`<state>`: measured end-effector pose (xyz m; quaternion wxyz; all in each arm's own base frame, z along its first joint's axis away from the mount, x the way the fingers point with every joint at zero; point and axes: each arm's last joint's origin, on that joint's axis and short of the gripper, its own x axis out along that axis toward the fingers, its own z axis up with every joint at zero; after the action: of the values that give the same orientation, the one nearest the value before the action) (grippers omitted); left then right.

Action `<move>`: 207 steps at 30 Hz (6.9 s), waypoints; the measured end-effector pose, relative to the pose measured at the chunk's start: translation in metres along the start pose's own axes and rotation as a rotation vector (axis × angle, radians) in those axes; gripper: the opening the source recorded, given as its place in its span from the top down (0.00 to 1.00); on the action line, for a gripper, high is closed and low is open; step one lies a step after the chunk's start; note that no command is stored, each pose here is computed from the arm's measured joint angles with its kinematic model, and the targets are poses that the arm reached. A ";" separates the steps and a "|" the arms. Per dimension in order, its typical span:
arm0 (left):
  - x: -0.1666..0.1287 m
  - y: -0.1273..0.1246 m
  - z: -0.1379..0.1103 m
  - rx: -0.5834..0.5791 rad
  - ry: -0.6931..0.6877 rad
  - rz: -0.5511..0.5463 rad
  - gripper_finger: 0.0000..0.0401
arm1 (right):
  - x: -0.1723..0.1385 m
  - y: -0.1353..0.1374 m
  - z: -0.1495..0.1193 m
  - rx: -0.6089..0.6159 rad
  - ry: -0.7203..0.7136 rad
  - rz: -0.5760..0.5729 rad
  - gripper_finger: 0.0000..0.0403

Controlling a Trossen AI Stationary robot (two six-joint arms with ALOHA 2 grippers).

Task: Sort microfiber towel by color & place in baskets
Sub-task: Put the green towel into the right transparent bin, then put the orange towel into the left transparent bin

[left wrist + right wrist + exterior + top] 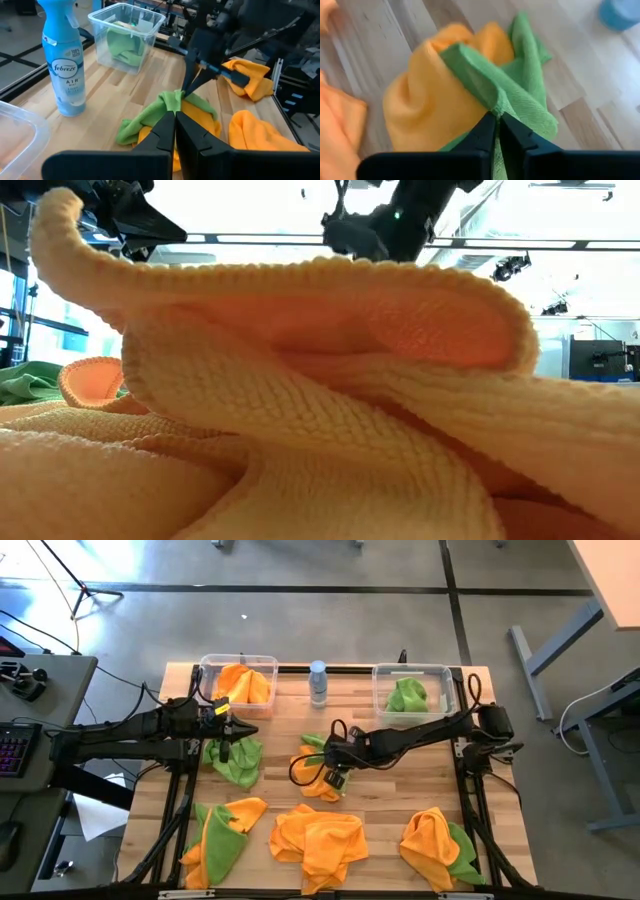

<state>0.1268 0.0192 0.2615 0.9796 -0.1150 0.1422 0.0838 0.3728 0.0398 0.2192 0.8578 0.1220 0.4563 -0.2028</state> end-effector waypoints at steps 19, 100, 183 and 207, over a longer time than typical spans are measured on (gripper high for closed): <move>0.000 0.000 0.000 0.001 0.002 0.000 1.00 | -0.166 -0.007 0.031 0.064 -0.722 0.029 1.00; 0.019 0.004 0.007 -0.073 -0.068 0.166 1.00 | -0.102 -0.254 -0.066 0.712 -0.079 -0.399 1.00; 0.020 0.005 0.006 -0.072 -0.063 0.171 0.93 | -0.129 -0.038 -0.071 0.308 -0.317 0.171 1.00; 0.030 -0.015 0.000 -0.046 0.028 0.119 0.68 | -0.126 -0.042 -0.081 0.303 -0.242 0.109 1.00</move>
<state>0.1578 0.0083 0.2560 0.9679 -0.1299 0.1603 0.1435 0.2310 0.0641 0.2787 0.8878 0.2492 0.3070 -0.2356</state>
